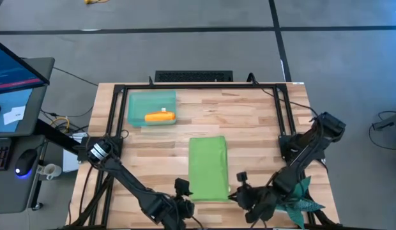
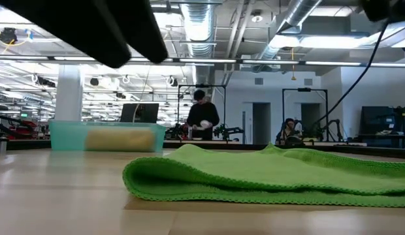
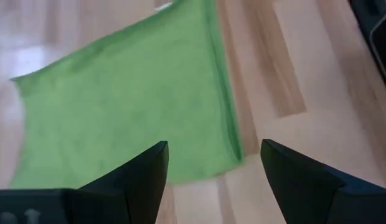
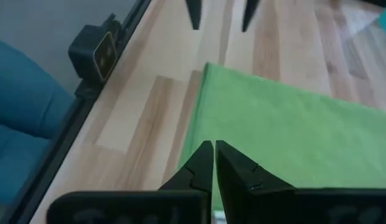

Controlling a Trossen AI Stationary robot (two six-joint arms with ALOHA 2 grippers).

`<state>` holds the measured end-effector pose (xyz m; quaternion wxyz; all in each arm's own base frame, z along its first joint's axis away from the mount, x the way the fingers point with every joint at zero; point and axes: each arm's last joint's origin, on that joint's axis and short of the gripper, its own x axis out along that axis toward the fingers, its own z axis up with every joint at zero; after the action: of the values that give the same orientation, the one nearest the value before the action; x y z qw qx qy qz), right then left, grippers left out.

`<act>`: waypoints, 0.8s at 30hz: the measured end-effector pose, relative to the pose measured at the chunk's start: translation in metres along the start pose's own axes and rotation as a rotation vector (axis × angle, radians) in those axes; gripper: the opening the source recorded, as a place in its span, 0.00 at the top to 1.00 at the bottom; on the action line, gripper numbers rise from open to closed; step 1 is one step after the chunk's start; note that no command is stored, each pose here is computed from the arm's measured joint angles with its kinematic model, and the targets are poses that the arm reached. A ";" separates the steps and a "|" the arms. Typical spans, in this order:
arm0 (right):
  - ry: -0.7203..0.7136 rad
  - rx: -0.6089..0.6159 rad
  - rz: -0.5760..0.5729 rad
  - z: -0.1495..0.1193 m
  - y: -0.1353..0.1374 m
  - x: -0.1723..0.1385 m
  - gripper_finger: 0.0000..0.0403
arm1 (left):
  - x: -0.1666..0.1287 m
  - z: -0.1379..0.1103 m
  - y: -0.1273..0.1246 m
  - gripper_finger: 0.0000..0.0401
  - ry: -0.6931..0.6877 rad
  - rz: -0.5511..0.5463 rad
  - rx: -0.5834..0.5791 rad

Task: Roll microfiber towels into tight, uniform cylinder then place into a basket
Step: Roll the green microfiber cloth

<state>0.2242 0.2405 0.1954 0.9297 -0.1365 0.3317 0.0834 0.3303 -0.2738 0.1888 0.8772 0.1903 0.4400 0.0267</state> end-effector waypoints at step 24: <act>0.099 0.073 0.155 -0.009 0.000 0.041 0.56 | 0.065 -0.034 0.021 0.38 0.050 -0.335 -0.073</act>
<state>0.2507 0.2404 0.1623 0.9073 -0.0804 0.3896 0.1360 0.3461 -0.2295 0.1284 0.8644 0.0817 0.4861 -0.0991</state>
